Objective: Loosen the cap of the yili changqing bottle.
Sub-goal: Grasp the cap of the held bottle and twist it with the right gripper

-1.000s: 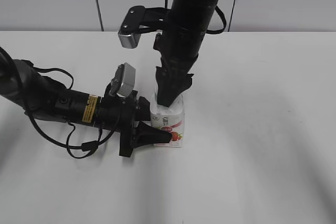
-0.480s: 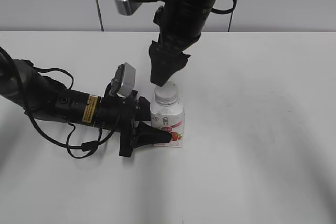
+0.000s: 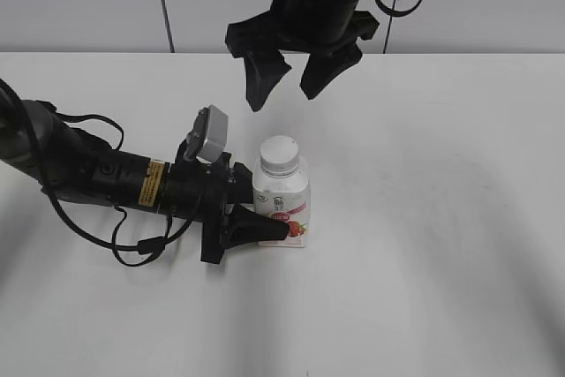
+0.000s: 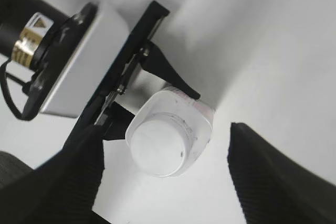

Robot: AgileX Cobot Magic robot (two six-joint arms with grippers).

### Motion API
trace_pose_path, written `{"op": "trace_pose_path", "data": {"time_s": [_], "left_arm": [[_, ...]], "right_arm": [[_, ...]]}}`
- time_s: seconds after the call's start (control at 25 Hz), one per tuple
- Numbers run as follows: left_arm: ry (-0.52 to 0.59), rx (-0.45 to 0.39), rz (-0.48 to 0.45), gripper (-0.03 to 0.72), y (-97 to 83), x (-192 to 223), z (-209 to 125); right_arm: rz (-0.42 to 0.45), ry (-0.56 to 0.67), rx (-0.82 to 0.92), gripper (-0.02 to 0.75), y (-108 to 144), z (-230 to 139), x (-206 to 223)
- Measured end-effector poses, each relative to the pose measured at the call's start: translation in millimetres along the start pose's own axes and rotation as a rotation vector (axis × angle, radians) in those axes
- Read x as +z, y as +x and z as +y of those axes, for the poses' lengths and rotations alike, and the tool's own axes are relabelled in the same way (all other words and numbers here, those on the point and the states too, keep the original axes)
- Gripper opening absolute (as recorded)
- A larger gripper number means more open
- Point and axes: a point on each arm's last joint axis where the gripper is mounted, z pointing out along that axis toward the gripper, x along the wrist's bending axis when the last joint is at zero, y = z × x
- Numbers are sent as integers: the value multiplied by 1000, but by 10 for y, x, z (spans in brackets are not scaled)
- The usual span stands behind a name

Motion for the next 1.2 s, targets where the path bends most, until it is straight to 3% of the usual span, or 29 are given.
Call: {"op": "trace_pose_path", "data": {"time_s": [0.52,1.2], "left_arm": [[0,-2,1,380,1,0,0],[-1,-3,1,377,0,3,2]], "right_arm": [[-14,100,363,575,-54,-169,236],[31,147,456,575,-39,-172,407]]}}
